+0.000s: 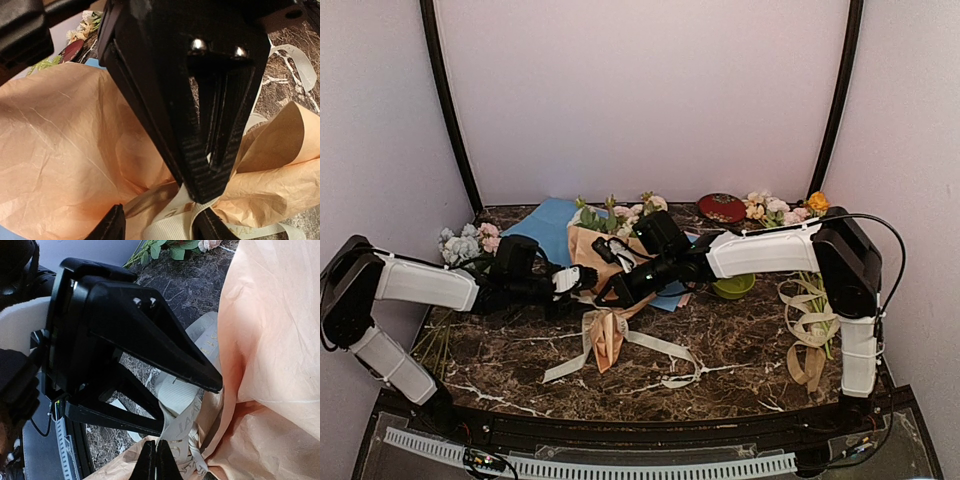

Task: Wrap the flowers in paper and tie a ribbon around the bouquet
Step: Cross the half-tied ribbon over the folded bouquet.

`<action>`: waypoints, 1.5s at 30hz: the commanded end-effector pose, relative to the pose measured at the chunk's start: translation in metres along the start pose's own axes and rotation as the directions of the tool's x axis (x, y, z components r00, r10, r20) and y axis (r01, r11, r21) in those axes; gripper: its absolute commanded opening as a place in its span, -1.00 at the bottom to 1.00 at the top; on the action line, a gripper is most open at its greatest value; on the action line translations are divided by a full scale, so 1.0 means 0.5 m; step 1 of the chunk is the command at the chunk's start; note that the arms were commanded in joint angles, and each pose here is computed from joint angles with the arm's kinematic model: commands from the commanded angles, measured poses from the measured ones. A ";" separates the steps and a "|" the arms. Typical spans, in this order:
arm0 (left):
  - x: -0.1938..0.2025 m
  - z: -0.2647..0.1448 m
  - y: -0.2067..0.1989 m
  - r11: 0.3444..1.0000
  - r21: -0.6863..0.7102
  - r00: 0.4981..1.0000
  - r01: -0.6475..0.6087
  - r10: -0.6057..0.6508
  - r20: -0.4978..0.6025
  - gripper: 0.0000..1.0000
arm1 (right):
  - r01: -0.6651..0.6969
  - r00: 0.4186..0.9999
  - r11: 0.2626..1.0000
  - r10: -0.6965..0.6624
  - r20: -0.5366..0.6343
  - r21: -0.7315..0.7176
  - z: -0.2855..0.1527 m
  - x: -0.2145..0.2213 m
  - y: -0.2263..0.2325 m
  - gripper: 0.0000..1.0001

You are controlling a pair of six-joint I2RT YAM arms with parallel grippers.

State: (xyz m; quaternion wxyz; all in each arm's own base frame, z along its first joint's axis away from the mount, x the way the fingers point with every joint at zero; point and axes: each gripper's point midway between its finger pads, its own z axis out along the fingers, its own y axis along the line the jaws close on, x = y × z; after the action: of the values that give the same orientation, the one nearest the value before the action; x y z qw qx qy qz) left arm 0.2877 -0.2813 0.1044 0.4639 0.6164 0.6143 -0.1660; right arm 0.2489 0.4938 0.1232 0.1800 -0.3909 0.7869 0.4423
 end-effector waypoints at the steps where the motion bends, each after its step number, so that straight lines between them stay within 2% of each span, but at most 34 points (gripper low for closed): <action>1: 0.011 0.014 -0.004 1.000 0.005 1.000 -0.001 0.001 -0.022 -0.04 | 0.037 0.998 0.999 -0.035 0.051 -0.035 -0.012 -0.035 0.019 -1.00; 5: 0.000 0.024 0.008 0.999 -0.034 1.000 -0.023 0.023 -0.007 -0.05 | 0.036 0.998 0.998 -0.034 0.045 -0.050 -0.011 -0.031 0.023 -1.00; 9: -0.005 0.024 0.021 0.997 -0.076 1.000 -0.010 0.010 0.010 -0.17 | 0.033 0.999 0.998 -0.031 0.042 -0.046 -0.014 -0.025 0.022 -1.00; 13: -0.013 0.020 0.019 0.997 -0.069 0.999 0.016 -0.014 0.028 -0.52 | 0.029 0.999 0.998 -0.027 0.034 -0.055 -0.012 -0.019 0.023 -1.00; 20: -0.016 0.009 0.016 0.997 -0.079 0.999 0.027 -0.025 0.036 -0.97 | 0.039 0.999 0.998 -0.038 0.013 -0.041 -0.020 -0.014 0.022 -0.99; 23: -0.017 0.006 0.015 0.996 -0.084 0.999 0.024 -0.021 0.040 -1.00 | 0.042 0.999 0.999 -0.042 0.010 -0.016 -0.043 -0.025 0.012 -0.81; 26: -0.031 0.009 0.002 0.996 -0.088 0.998 0.000 0.005 0.057 -1.00 | 0.037 0.998 0.999 -0.037 0.041 0.010 -0.075 -0.050 -0.005 -0.49; 28: -0.031 0.009 0.006 0.993 -0.113 0.998 -0.013 0.019 0.054 -1.00 | 0.030 0.998 0.999 -0.031 0.061 0.024 -0.088 -0.063 -0.013 -0.42; 30: -0.030 0.011 0.005 0.993 -0.116 0.998 -0.019 0.025 0.050 -1.00 | 0.018 0.997 0.999 -0.020 0.076 0.027 -0.089 -0.072 -0.021 -0.44; 38: -0.028 0.014 -0.005 0.994 -0.107 0.998 -0.024 0.030 0.052 -1.00 | -0.064 0.996 0.997 0.062 0.064 0.032 -0.044 -0.073 -0.057 -0.75; 45: -0.025 0.016 -0.003 0.993 -0.114 0.999 -0.016 0.021 0.047 -1.00 | -0.087 0.996 0.996 0.087 0.014 0.012 -0.007 -0.039 -0.054 -0.73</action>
State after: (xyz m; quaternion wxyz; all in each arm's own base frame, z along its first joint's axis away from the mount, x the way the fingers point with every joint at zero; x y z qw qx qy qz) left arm 0.2873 -0.2939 0.0976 0.4961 0.5964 0.6147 -0.1426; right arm 0.2882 0.4806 0.1258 0.1761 -0.3494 0.8080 0.4405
